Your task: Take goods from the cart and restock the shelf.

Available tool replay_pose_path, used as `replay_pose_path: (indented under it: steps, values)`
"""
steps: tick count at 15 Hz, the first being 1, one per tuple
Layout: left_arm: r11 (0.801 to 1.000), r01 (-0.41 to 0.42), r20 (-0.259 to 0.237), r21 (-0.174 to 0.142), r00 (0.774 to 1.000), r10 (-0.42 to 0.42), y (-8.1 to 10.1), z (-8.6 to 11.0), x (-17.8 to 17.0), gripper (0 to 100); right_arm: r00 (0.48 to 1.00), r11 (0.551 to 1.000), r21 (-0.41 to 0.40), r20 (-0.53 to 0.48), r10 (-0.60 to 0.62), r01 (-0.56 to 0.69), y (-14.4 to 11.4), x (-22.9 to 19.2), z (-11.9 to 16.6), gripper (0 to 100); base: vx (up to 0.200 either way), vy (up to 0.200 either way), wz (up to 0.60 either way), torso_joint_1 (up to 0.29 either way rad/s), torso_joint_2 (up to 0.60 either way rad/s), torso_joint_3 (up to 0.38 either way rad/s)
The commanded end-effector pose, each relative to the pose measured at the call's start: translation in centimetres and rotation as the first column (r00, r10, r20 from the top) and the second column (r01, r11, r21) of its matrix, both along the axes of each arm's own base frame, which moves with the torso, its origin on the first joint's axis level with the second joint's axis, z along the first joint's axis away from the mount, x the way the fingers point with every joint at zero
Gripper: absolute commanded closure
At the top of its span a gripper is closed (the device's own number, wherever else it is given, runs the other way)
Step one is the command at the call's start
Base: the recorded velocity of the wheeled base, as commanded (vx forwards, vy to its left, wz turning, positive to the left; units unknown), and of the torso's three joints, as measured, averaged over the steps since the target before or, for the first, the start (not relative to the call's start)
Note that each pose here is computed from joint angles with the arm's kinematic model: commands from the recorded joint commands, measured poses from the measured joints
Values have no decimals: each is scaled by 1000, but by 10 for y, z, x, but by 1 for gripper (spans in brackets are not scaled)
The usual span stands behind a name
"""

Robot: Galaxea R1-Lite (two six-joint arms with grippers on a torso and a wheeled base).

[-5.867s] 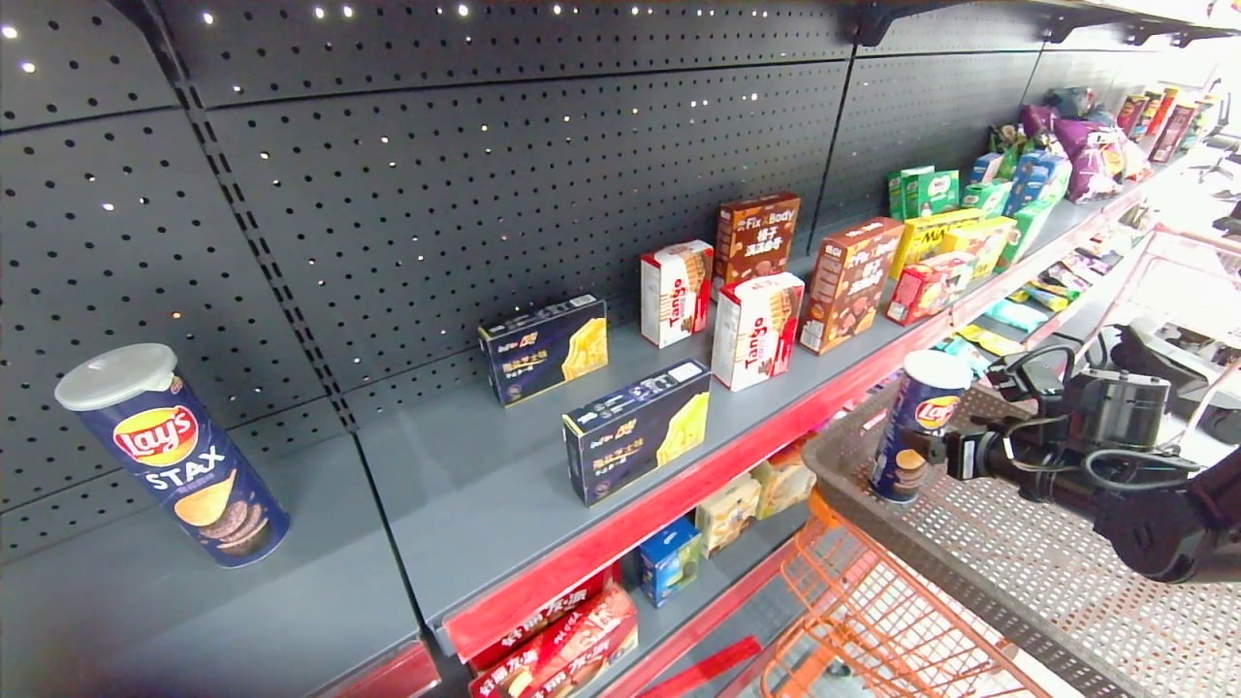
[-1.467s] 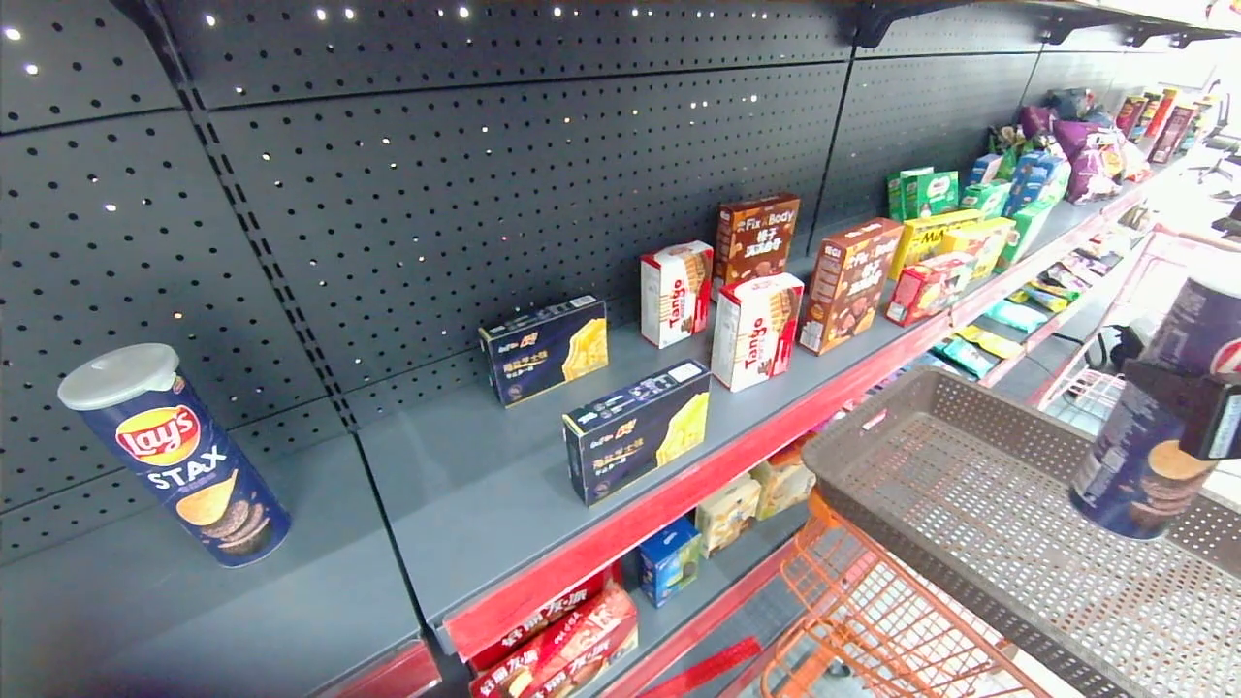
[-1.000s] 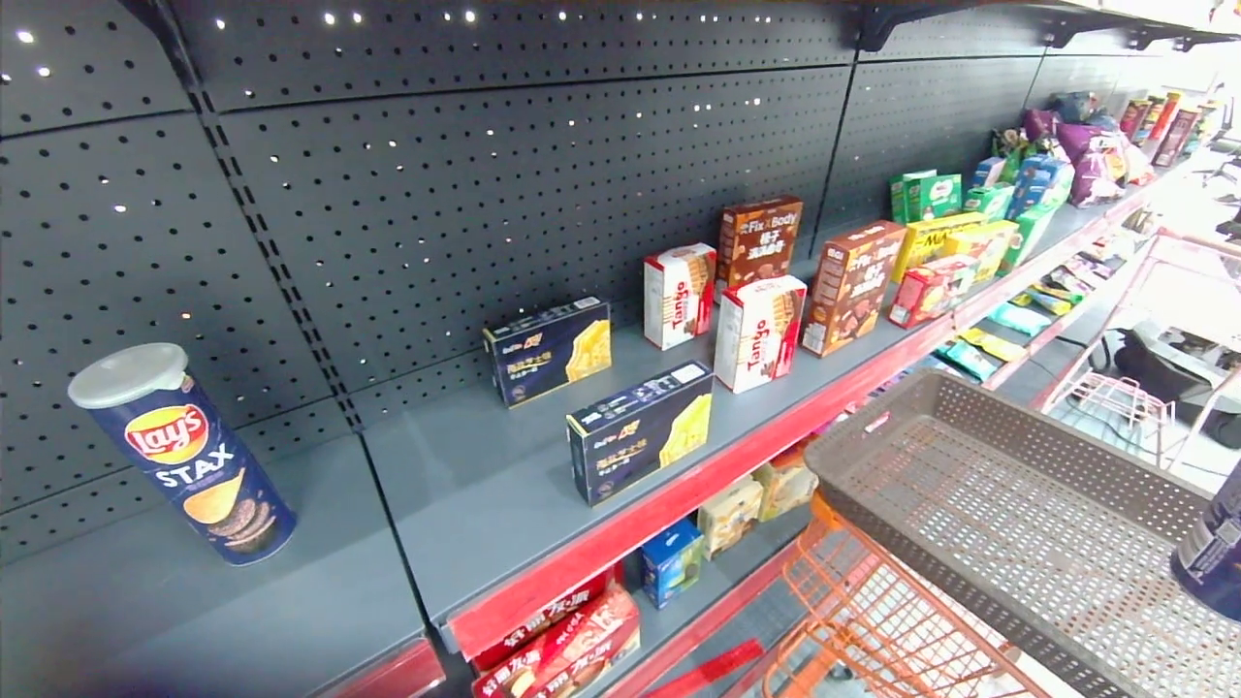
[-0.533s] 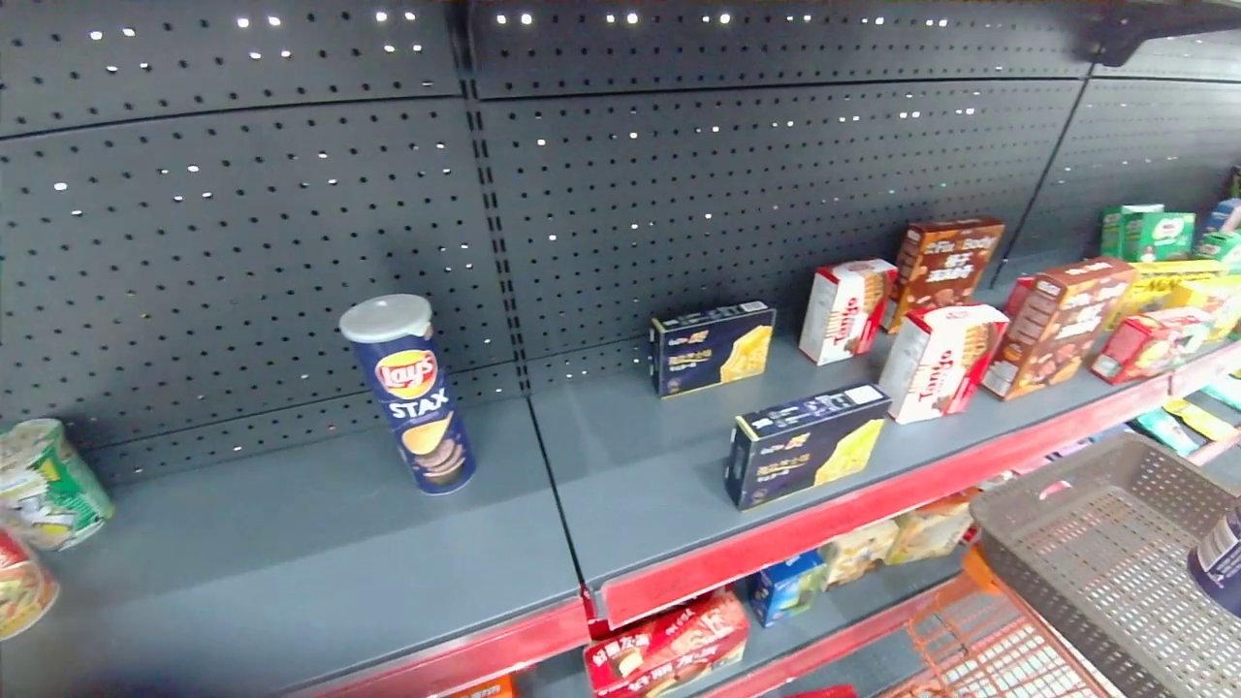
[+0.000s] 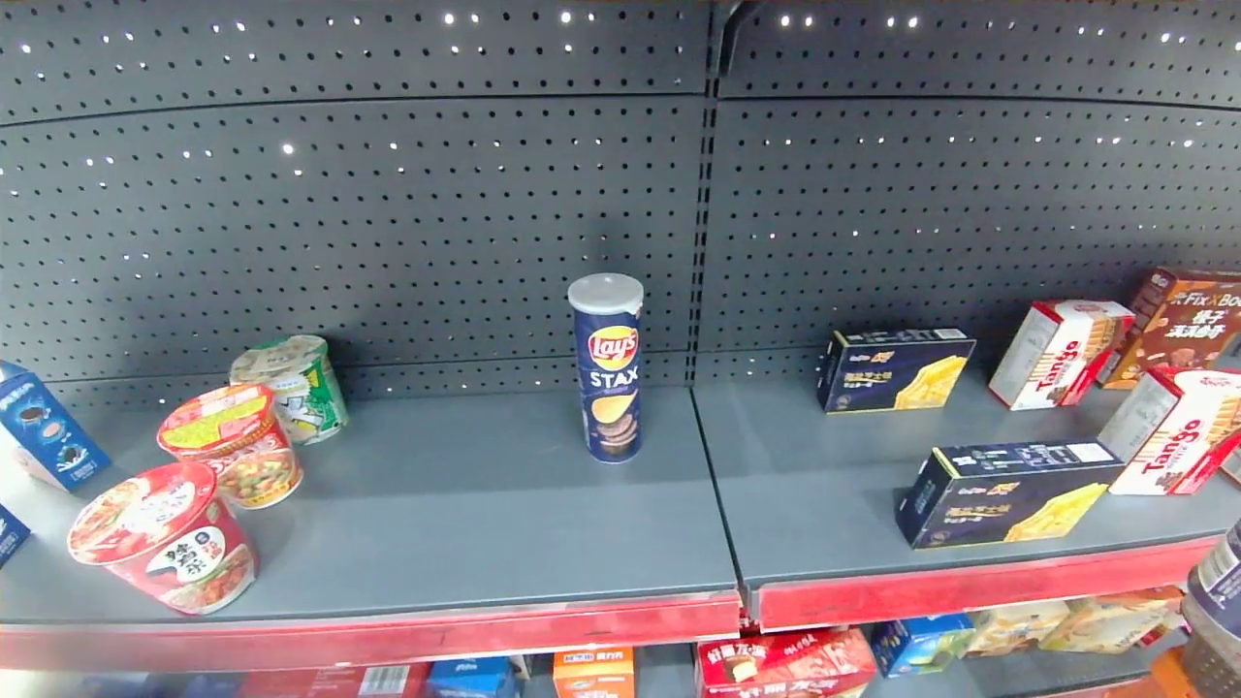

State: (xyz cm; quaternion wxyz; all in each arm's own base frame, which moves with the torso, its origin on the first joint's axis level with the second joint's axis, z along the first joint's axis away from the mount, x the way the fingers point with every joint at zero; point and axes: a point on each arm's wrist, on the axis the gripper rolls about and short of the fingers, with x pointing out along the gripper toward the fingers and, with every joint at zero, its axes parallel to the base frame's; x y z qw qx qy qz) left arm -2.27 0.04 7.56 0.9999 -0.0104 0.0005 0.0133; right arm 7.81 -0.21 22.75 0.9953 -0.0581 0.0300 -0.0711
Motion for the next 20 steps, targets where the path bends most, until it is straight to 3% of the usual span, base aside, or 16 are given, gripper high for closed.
replay_pose_path:
  steps: [1,5,11,14,17,18,20]
  values:
    - [1000,-1,1,-1,1000,1,0,0,0,0,1000,1000,-2,-14,12,-12,0,-18,-5,100,0,0,0,0,0,0]
    - [1000,2,1,-1,1000,-2,0,0,0,0,995,997,-4,-67,76,-76,3,-36,0,100,0,0,0,0,0,0]
    - [1000,-1,0,-1,1000,1,0,0,0,0,996,996,-2,-17,84,-84,8,-25,5,100,0,0,0,0,0,0]
    - [1000,-1,1,-1,1000,1,0,0,0,0,1000,1000,17,8,-8,7,9,-20,7,100,0,0,0,0,0,0]
    - [1000,-1,1,-1,1000,1,0,0,0,0,997,994,80,18,70,-71,16,-8,14,100,0,0,0,0,0,0]
    - [1000,-1,0,-1,1000,1,0,0,0,0,985,983,52,-2,174,-173,20,0,15,100,0,0,0,0,0,0]
    - [1000,-1,1,-1,1000,1,0,0,0,0,976,977,11,-35,214,-213,21,9,14,100,0,0,0,0,0,0]
